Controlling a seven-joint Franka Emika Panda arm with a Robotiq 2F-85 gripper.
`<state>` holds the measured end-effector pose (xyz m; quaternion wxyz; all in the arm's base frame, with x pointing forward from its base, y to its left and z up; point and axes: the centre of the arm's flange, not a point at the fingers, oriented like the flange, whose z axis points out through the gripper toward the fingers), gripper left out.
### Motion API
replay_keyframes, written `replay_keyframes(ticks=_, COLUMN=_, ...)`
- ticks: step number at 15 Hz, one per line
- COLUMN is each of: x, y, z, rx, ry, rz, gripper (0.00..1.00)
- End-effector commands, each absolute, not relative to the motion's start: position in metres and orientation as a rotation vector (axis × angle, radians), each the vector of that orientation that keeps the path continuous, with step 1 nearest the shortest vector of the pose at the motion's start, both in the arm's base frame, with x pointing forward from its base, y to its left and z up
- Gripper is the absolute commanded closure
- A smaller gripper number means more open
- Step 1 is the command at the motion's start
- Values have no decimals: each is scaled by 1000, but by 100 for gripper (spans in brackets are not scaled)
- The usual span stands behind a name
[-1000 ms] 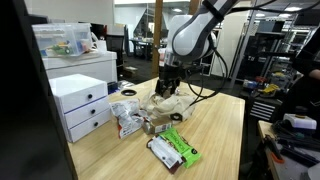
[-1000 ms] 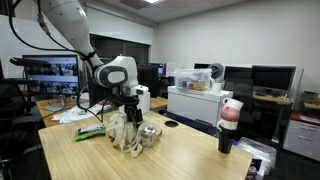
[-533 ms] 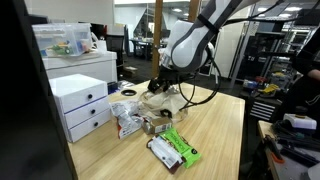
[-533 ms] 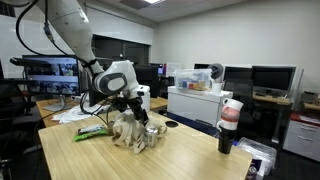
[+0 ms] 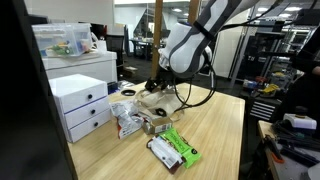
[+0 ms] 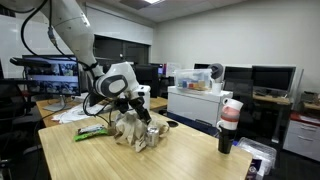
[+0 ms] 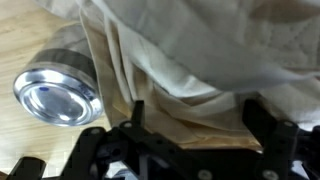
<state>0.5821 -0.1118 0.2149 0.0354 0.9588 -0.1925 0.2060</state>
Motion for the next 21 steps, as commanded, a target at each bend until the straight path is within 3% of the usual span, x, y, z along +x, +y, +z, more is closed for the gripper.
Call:
replay_keyframes(ticks=1, x=578, y=-98, z=226, rx=2999, ry=-556, rz=557, gripper=0)
replay_keyframes(ticks=5, x=574, y=-77, z=229, rx=3015, ry=-516, rz=419, gripper=0)
replay_keyframes(ticks=16, x=541, y=-42, z=241, rx=2951, ry=-333, rz=-654, gripper=0)
replay_keyframes(ticks=21, x=540, y=-35, z=245, rx=2926, ry=-299, rz=-617, gripper=0)
